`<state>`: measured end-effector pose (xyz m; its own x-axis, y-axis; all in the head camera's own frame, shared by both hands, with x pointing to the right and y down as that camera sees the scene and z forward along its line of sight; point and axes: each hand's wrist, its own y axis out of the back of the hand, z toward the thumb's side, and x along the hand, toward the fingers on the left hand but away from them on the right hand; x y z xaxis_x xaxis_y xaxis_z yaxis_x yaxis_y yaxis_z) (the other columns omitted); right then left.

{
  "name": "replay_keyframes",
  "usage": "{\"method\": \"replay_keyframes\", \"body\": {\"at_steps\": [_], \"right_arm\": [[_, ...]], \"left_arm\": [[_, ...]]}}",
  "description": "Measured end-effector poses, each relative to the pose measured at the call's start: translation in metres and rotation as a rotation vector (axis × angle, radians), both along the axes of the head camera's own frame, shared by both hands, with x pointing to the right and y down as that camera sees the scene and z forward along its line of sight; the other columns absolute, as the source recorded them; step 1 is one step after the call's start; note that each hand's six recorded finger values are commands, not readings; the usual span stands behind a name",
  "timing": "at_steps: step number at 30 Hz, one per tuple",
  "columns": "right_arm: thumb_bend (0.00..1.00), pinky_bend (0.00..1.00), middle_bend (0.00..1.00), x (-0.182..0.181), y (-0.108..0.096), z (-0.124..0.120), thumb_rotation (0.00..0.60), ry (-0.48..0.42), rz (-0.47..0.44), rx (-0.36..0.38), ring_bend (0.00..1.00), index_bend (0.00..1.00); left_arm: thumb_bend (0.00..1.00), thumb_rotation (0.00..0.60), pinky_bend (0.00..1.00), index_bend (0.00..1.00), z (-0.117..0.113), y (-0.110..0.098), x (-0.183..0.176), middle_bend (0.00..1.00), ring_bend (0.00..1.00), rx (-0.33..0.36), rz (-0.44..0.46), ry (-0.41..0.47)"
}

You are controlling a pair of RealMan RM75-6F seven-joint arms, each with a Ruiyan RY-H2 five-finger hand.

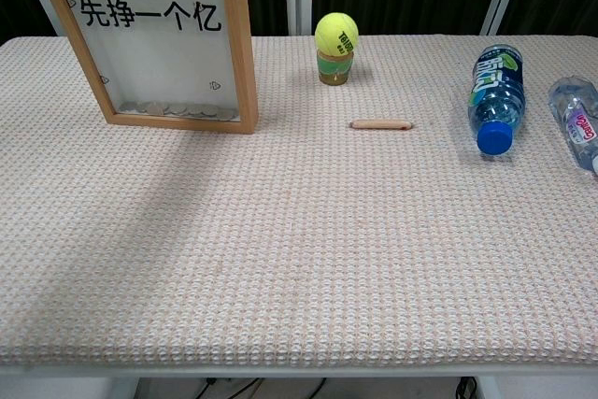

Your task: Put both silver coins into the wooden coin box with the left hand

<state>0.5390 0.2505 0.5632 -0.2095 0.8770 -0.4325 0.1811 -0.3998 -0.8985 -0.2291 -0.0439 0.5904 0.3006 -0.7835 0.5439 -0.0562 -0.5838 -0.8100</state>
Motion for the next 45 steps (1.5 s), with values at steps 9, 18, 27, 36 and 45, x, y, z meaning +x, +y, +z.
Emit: {"method": "replay_keyframes", "body": {"at_steps": [9, 18, 27, 36, 45], "right_arm": [[0.15, 0.00, 0.00, -0.003, -0.001, 0.000, 0.600, -0.004, -0.009, 0.000, 0.00, 0.00], [0.15, 0.00, 0.00, -0.001, 0.001, 0.000, 0.600, -0.001, -0.003, -0.003, 0.00, 0.00], [0.15, 0.00, 0.00, 0.000, -0.001, -0.001, 0.600, 0.001, -0.003, 0.002, 0.00, 0.00], [0.16, 0.00, 0.00, -0.005, -0.003, -0.001, 0.600, -0.005, -0.017, 0.008, 0.00, 0.00], [0.15, 0.00, 0.00, -0.006, -0.005, -0.006, 0.600, -0.006, -0.032, 0.041, 0.00, 0.00]], "left_arm": [[0.41, 0.600, 0.16, 0.62, 0.000, 0.001, 0.000, 0.28, 0.07, 0.004, 0.018, -0.027], [0.41, 0.600, 0.16, 0.58, 0.004, 0.000, -0.003, 0.27, 0.07, -0.004, 0.010, -0.038], [0.35, 0.600, 0.16, 0.17, 0.003, 0.001, -0.001, 0.24, 0.07, 0.020, 0.048, -0.038], [0.32, 0.600, 0.16, 0.16, -0.014, 0.006, -0.006, 0.23, 0.07, 0.068, 0.024, 0.019], [0.11, 0.600, 0.16, 0.21, -0.076, 0.046, -0.058, 0.23, 0.07, 0.438, 0.034, 0.022]]}}
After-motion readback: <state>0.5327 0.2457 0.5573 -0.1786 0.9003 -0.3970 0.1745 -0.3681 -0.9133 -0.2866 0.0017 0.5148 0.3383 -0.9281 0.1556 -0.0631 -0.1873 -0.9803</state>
